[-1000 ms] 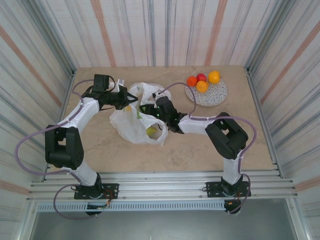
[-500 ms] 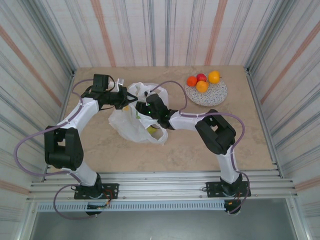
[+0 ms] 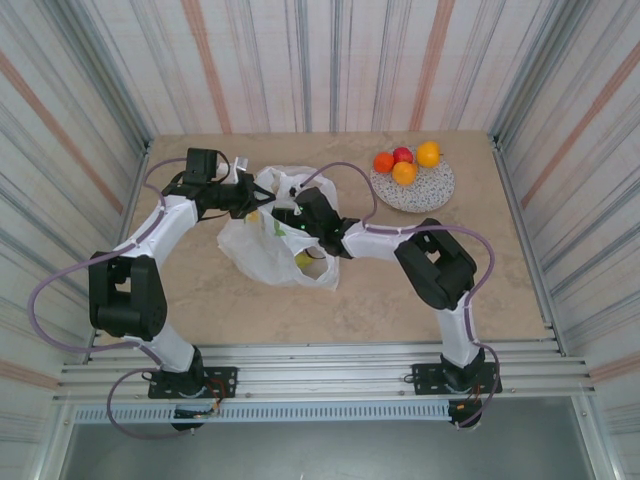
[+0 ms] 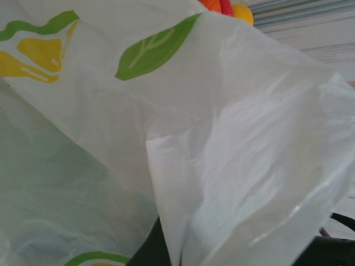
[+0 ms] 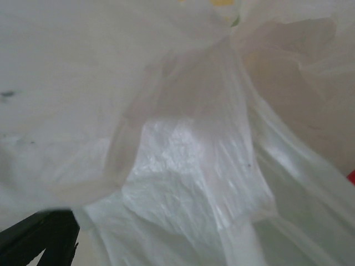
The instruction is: Place the fruits into the plastic bag
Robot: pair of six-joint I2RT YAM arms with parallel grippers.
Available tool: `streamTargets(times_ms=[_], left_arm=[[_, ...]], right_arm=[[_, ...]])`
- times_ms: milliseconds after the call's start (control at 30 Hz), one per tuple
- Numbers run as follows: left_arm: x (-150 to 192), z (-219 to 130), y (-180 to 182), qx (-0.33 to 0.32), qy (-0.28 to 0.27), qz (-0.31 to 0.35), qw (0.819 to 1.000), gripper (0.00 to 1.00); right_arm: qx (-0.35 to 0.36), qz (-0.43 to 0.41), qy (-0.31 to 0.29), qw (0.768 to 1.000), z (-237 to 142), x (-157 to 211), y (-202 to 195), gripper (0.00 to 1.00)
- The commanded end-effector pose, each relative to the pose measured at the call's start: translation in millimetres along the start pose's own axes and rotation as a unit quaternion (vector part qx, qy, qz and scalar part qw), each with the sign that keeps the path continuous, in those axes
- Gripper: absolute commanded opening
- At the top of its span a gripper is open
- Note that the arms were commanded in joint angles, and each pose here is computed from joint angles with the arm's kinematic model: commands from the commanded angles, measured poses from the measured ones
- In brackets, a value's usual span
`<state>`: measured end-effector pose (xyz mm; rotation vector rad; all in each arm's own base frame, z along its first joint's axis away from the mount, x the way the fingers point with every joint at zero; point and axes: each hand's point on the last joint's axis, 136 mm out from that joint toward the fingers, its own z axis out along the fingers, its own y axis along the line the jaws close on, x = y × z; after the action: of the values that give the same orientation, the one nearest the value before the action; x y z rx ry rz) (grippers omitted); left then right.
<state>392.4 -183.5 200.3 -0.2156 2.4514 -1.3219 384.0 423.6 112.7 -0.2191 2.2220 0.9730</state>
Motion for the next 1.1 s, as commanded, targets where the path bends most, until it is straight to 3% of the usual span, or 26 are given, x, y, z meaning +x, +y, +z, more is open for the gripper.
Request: streamTargets(times_ms=[0,400,1067], left_arm=[[4.1,-9.6,-13.2,0.018,-0.002,0.009,1.000,0.00],[2.7,-11.5,-13.6,0.018,-0.005,0.011,1.000,0.00],[-6.1,-16.5,-1.5,0.007,-0.018,0.001,1.000,0.00]], right_arm=[[-0.033,-0.023,-0.007,0.999,-19.8,-11.5,16.7,0.91],[-0.086,-0.069,0.034,0.993,-48.1,3.7,23.3,0.99],[-0.110,-0.169,0.152,0.967,-159.2,38.1,7.2,0.86]])
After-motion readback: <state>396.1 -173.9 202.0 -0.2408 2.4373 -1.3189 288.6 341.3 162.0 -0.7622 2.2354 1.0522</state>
